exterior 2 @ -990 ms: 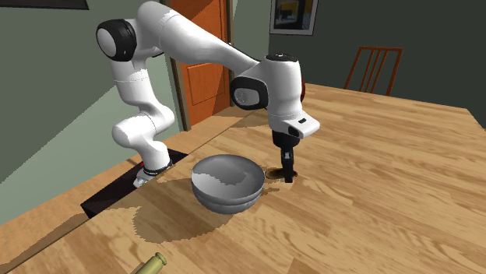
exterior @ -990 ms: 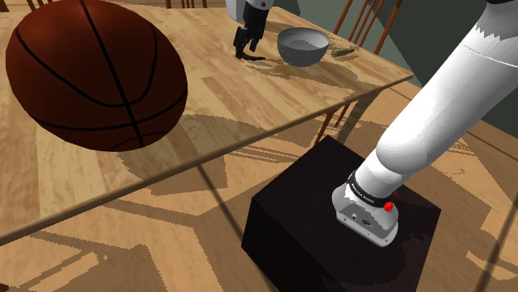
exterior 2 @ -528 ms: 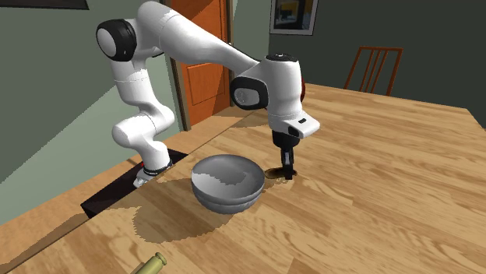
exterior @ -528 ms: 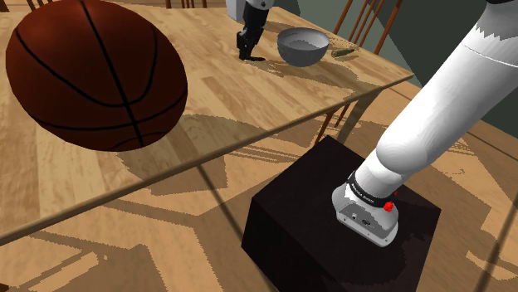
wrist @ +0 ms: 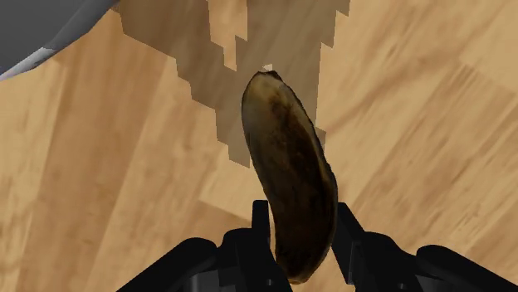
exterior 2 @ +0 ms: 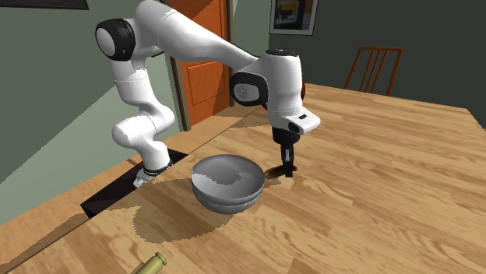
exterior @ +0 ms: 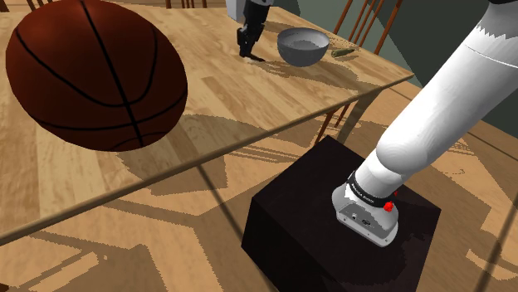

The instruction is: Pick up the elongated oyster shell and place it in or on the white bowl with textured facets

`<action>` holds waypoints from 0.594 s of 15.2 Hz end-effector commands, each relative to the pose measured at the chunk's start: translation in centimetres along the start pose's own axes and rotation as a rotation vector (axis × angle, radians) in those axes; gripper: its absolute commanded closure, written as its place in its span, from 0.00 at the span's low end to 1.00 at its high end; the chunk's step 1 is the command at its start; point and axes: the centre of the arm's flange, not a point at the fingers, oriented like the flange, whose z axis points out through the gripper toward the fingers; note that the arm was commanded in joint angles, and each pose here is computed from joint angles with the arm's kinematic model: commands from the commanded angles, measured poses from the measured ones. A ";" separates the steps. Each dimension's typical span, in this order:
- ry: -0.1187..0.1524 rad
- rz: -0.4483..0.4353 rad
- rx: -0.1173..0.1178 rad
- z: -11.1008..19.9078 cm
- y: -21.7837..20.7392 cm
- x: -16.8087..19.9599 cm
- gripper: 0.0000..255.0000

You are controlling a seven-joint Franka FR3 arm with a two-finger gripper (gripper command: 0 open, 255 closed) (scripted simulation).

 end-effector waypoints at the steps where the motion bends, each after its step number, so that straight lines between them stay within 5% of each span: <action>1: 0.000 0.000 0.000 -1.0 0.0 0.3 1.00; 9: 0.000 0.000 0.000 -5.1 -0.1 1.0 1.00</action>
